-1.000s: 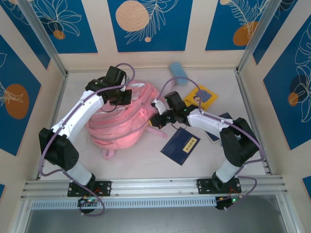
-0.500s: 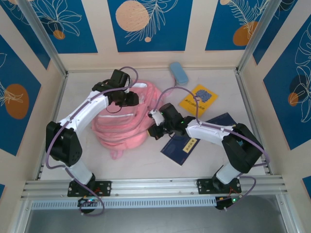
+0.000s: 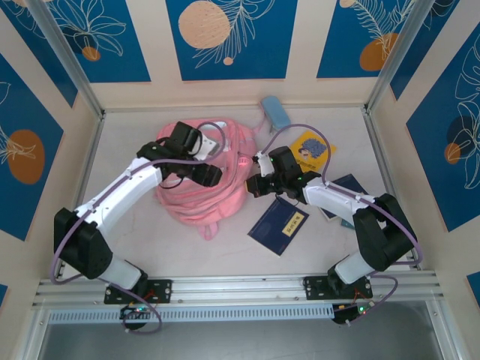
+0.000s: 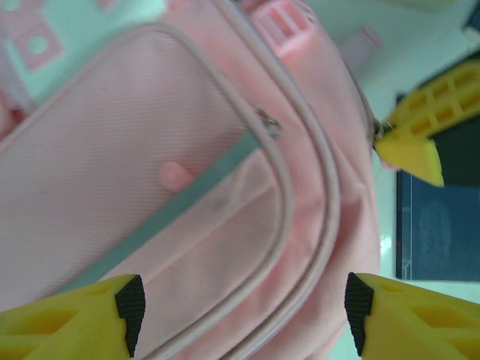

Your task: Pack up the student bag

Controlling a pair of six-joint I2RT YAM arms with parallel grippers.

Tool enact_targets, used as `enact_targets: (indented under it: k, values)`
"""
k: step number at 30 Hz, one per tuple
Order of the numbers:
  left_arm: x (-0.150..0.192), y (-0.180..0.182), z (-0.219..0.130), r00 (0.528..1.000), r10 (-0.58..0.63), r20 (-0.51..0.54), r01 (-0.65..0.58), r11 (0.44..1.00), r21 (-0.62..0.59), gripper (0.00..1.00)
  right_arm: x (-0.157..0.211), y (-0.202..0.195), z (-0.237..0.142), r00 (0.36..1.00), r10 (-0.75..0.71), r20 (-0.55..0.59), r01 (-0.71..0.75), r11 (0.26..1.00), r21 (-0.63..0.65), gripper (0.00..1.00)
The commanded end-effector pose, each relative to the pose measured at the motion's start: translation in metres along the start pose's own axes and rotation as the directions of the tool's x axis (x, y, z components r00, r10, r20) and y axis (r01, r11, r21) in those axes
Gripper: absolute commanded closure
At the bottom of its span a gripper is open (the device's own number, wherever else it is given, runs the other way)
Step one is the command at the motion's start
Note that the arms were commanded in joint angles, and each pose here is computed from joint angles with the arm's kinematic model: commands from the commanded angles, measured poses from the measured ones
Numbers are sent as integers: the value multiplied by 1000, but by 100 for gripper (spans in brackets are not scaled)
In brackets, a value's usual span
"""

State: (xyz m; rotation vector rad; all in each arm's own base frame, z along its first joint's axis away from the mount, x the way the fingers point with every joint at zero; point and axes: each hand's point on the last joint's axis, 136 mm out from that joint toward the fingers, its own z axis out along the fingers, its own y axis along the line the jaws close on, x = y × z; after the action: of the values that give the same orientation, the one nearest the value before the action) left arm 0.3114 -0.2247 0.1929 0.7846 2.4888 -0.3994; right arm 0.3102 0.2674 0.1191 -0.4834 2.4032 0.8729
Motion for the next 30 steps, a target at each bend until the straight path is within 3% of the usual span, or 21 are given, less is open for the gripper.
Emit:
enact_targets:
  k: [1,5,11,18,23,30]
  values:
    - [6,0,20,991,120,-54,-123,991,-52,32,-28,19,-13,998,-11,69,16,997,-71,100]
    - [5,2,38,987,118,-109,-125,990,-63,41,-28,20,-15,998,-7,67,12,997,-76,100]
    - [8,2,56,984,94,-151,-103,993,-57,46,-27,21,-17,998,-4,65,9,997,-78,100]
    - [-6,19,63,994,-20,-104,2,986,-166,76,-13,16,-13,999,-23,37,25,998,-55,100]
    - [-20,20,69,992,-122,-33,115,979,-170,99,11,23,-8,999,-53,-9,53,996,-72,100]
    - [-39,19,69,974,-222,54,228,962,-152,100,44,68,5,996,-70,-52,58,978,-202,100]
